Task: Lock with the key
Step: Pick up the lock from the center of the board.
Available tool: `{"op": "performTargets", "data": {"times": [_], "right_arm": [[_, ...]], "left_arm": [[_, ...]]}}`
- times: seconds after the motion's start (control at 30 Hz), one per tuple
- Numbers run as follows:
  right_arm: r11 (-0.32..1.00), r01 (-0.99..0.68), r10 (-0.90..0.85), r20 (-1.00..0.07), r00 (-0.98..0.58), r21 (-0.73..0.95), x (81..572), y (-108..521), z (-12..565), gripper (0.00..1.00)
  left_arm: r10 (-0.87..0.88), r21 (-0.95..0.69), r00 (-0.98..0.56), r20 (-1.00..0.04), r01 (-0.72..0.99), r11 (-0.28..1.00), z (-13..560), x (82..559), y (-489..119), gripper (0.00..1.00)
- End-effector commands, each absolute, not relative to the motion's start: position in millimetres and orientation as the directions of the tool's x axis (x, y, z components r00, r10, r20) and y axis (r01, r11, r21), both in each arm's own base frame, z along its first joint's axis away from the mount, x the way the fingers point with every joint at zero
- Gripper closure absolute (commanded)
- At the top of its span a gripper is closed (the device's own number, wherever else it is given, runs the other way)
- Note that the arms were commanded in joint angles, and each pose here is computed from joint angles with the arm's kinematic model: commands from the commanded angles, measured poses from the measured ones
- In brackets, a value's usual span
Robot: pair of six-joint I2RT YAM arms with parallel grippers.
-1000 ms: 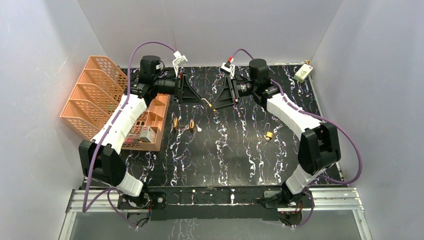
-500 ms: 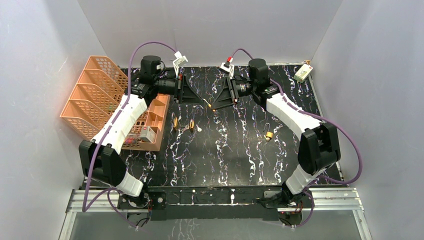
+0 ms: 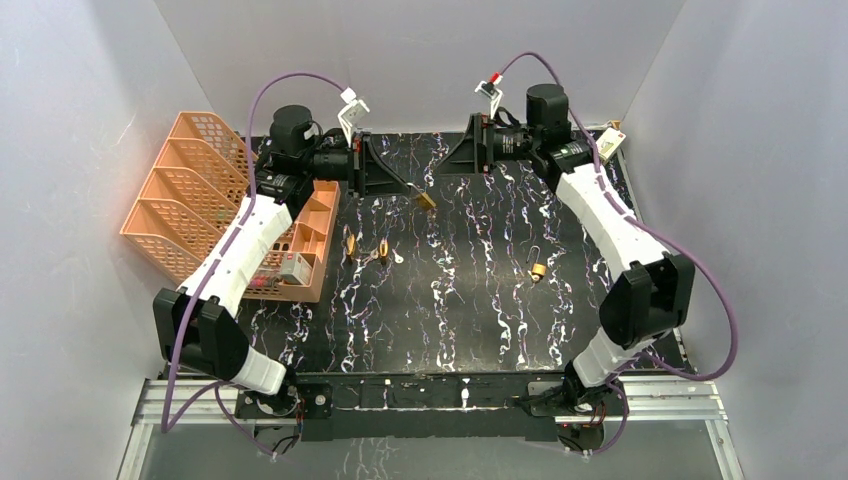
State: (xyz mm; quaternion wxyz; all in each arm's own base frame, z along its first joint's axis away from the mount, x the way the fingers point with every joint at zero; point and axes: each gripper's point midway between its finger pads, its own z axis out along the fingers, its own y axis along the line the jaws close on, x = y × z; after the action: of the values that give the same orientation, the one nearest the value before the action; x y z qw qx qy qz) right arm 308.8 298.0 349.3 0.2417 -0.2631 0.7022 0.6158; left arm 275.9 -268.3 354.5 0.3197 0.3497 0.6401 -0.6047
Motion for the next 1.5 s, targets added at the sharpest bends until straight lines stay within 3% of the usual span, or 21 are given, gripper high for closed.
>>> {"op": "performTargets", "data": {"times": [0.0, 0.13, 0.2, 0.3, 0.57, 0.97, 1.47], "right_arm": [[0.421, -0.768, 0.071, -0.862, -0.502, 0.482, 334.8, 272.5, 375.0, 0.01], [0.452, -0.826, 0.151, -0.941, -0.303, 0.338, 315.2, 259.2, 391.9, 0.01], [0.395, -0.887, 0.169, -0.968, -0.185, 0.239, 294.8, 258.4, 404.7, 0.02], [0.320, -0.931, 0.158, -0.979, -0.130, 0.175, 282.9, 263.6, 407.1, 0.02], [0.170, -0.984, 0.184, -0.983, -0.024, 0.056, 264.0, 273.6, 417.0, 0.03], [0.134, -0.989, 0.288, -0.952, 0.104, -0.067, 262.1, 285.5, 433.3, 0.10], [0.097, -0.990, 0.333, -0.934, 0.129, -0.102, 259.7, 303.4, 441.4, 0.15]], "left_arm": [[-0.044, -0.388, -0.388, -0.921, 0.921, 0.006, 407.4, 271.5, -264.6, 1.00], [-0.177, -0.292, -0.272, -0.946, 0.951, 0.102, 434.0, 293.6, -265.1, 1.00], [-0.253, -0.276, -0.237, -0.938, 0.952, 0.132, 442.5, 295.7, -262.5, 1.00], [-0.286, -0.281, -0.238, -0.928, 0.952, 0.120, 446.0, 294.9, -262.4, 1.00], [-0.328, -0.269, -0.221, -0.918, 0.957, 0.107, 457.3, 289.4, -260.3, 1.00], [-0.366, -0.255, -0.216, -0.905, 0.965, 0.060, 467.9, 283.9, -260.6, 1.00], [-0.371, -0.240, -0.204, -0.906, 0.969, 0.055, 473.0, 282.7, -260.4, 1.00]]}}
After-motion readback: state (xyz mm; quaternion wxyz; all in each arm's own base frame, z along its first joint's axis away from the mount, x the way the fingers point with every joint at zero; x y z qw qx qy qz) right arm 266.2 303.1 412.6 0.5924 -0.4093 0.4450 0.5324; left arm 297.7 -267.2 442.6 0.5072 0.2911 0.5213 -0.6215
